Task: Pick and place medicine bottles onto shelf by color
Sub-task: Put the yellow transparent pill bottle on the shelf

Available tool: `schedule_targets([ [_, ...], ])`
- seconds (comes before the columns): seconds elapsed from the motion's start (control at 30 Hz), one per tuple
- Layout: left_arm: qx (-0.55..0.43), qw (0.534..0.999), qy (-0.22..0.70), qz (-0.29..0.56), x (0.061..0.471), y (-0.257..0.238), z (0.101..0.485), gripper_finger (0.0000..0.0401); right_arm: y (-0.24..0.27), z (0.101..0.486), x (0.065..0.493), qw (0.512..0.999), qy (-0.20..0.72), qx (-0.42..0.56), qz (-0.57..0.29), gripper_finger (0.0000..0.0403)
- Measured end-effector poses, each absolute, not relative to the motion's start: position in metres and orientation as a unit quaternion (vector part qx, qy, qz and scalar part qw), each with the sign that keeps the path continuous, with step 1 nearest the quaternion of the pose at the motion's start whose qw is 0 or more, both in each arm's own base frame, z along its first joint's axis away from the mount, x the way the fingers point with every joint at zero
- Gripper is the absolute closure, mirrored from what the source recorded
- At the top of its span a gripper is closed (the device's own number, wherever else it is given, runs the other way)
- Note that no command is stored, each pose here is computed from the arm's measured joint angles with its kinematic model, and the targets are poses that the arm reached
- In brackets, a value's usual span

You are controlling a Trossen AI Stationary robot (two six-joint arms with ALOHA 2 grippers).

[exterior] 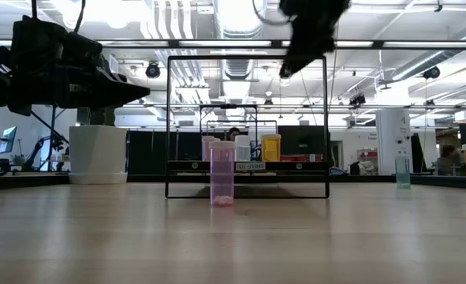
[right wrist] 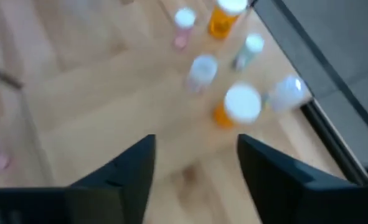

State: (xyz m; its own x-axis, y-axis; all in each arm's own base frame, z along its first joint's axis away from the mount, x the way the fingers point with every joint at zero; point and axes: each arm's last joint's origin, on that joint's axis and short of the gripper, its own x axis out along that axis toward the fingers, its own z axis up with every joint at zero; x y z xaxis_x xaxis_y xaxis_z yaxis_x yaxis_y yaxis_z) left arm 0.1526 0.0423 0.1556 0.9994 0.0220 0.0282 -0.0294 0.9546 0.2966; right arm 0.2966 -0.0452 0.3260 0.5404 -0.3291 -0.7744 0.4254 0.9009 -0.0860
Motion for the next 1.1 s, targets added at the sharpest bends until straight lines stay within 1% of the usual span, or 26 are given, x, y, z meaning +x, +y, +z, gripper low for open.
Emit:
schedule_targets([
  [0.1, 0.15, 0.988, -0.012, 0.013, 0.153, 0.042, 0.156, 0.0397, 0.0, 0.328, 0.28, 0.863, 0.445, 0.05, -0.235, 0.0242],
  [0.2, 0.15, 0.989, -0.012, 0.013, 0.153, 0.042, 0.156, 0.0397, 0.04, 0.318, 0.263, 0.846, 0.468, 0.05, -0.249, 0.0284],
  [0.27, 0.15, 0.989, -0.012, 0.013, 0.153, 0.042, 0.156, 0.0397, 0.064, 0.307, 0.251, 0.838, 0.485, 0.044, -0.246, 0.03],
  [0.37, 0.15, 0.989, -0.012, 0.013, 0.153, 0.042, 0.156, 0.0397, 0.096, 0.286, 0.239, 0.828, 0.504, 0.041, -0.24, 0.0302],
  [0.47, 0.15, 0.989, -0.012, 0.013, 0.153, 0.042, 0.156, 0.0397, 0.121, 0.265, 0.227, 0.815, 0.524, 0.046, -0.242, 0.0278],
  [0.6, 0.15, 0.989, -0.012, 0.013, 0.153, 0.042, 0.156, 0.0397, 0.139, 0.24, 0.213, 0.784, 0.551, 0.079, -0.275, 0.022],
  [0.73, 0.149, 0.989, -0.012, 0.013, 0.153, 0.042, 0.155, 0.0397, 0.139, 0.22, 0.201, 0.748, 0.577, 0.091, -0.315, 0.0155],
  [0.83, 0.149, 0.989, -0.012, 0.013, 0.153, 0.042, 0.155, 0.0397, 0.129, 0.21, 0.189, 0.716, 0.593, 0.098, -0.355, 0.012],
  [0.97, 0.149, 0.989, -0.012, 0.012, 0.153, 0.042, 0.155, 0.0397, 0.117, 0.203, 0.175, 0.705, 0.587, 0.118, -0.381, 0.0101],
  [1.1, 0.149, 0.989, -0.011, 0.012, 0.153, 0.042, 0.155, 0.0397, 0.107, 0.197, 0.161, 0.697, 0.58, 0.146, -0.396, 0.0103],
])
